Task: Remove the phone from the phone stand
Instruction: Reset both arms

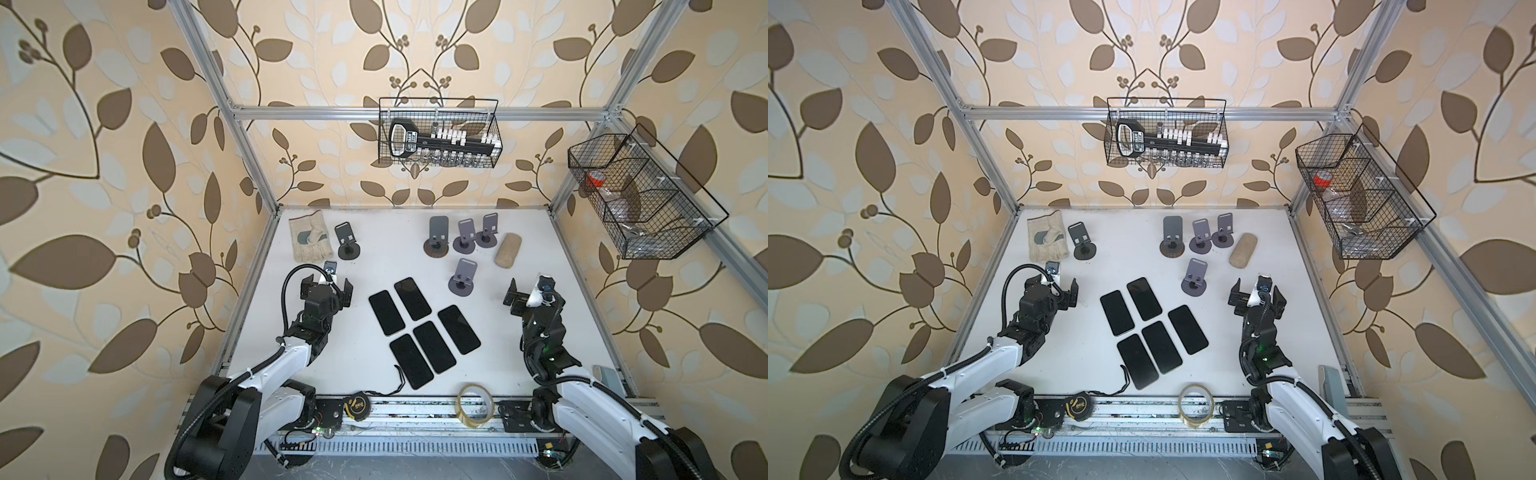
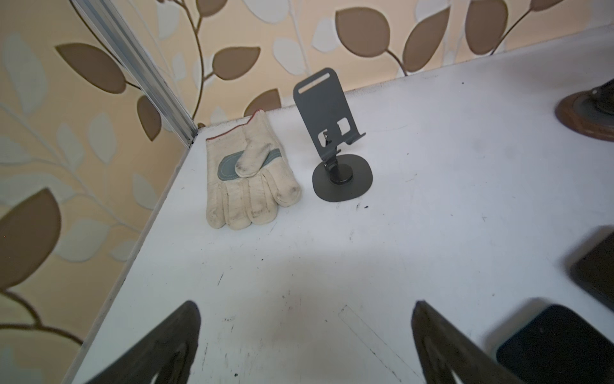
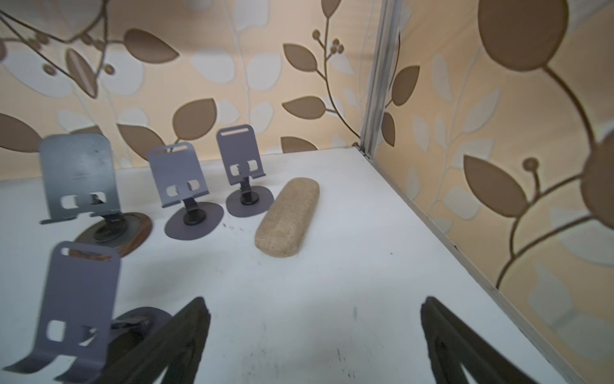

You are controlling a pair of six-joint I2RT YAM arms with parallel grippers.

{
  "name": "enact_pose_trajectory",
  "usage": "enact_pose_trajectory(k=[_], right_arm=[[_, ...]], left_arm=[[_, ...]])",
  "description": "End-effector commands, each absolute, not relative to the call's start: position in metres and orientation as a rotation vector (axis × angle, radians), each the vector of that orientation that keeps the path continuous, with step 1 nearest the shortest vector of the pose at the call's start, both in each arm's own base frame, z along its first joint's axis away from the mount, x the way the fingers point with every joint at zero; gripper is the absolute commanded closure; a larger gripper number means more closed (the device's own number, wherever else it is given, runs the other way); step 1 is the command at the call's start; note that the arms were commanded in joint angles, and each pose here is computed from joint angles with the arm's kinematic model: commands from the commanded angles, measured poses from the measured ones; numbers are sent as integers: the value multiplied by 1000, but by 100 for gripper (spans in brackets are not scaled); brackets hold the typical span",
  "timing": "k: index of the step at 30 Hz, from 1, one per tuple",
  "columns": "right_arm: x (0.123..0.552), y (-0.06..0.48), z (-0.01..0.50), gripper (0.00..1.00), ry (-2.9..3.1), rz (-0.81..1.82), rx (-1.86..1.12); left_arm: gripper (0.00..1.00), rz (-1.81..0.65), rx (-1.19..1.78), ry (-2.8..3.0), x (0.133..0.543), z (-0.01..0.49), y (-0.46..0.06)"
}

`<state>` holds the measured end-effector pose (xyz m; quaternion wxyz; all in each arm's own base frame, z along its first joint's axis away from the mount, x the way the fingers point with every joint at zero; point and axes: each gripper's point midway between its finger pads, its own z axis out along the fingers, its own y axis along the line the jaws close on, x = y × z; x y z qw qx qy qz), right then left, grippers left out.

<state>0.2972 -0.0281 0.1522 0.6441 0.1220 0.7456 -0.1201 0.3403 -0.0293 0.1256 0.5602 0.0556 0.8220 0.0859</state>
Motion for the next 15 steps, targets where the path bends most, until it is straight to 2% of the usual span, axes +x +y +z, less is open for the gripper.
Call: enact_pose_trajectory(k=[1,5,10,15], right_arm=[[306,-18,158,0,1648,-229,200],[316,-15,152,0,1655,-225,155],[326,-37,128,0,1662,-168,243],[339,-31,128,0,1680,-139,196]], left_arm=[[1,118,139,1849,357,144,-33],[1,62,81,1835,360,148,-25],[1,50,42,1863,360,145,-18],[1,51,-7,1891,352,121,-13]])
